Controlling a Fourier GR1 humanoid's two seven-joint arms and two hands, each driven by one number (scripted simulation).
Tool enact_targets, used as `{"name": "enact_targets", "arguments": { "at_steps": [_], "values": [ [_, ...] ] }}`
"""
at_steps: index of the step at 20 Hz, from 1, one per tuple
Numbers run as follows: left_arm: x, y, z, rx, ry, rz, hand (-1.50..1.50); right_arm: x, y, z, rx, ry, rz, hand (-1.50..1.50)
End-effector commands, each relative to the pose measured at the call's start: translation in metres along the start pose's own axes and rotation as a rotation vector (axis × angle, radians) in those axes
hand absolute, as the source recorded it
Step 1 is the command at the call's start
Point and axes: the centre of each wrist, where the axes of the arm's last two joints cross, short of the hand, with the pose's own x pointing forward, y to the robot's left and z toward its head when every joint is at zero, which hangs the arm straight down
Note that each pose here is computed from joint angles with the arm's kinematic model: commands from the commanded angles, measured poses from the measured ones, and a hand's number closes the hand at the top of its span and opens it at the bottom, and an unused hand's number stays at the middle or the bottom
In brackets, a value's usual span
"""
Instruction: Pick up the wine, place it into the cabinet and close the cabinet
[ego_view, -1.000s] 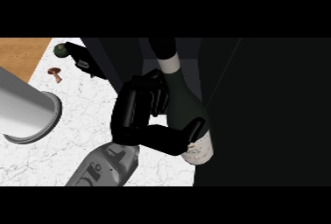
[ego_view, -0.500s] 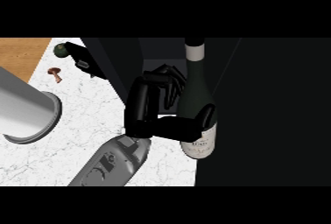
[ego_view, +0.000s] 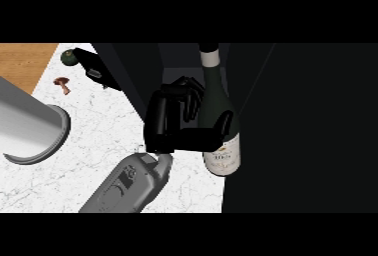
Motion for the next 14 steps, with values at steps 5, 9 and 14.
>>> {"name": "enact_targets", "arguments": {
  "at_steps": [5,9,14],
  "values": [
    [-0.034,0.004,0.0,0.014,-0.024,-0.122,1.5,0.012,-0.01,0.015,0.009,-0.053,-0.009,-1.5],
    [-0.062,0.021,-0.001,0.017,0.001,-0.139,1.5,0.014,-0.006,0.014,0.009,-0.069,-0.032,-1.5],
    [-0.065,0.03,-0.005,0.033,-0.03,-0.153,1.5,0.015,-0.009,0.026,0.02,-0.07,-0.012,-1.5]
  ]
}}
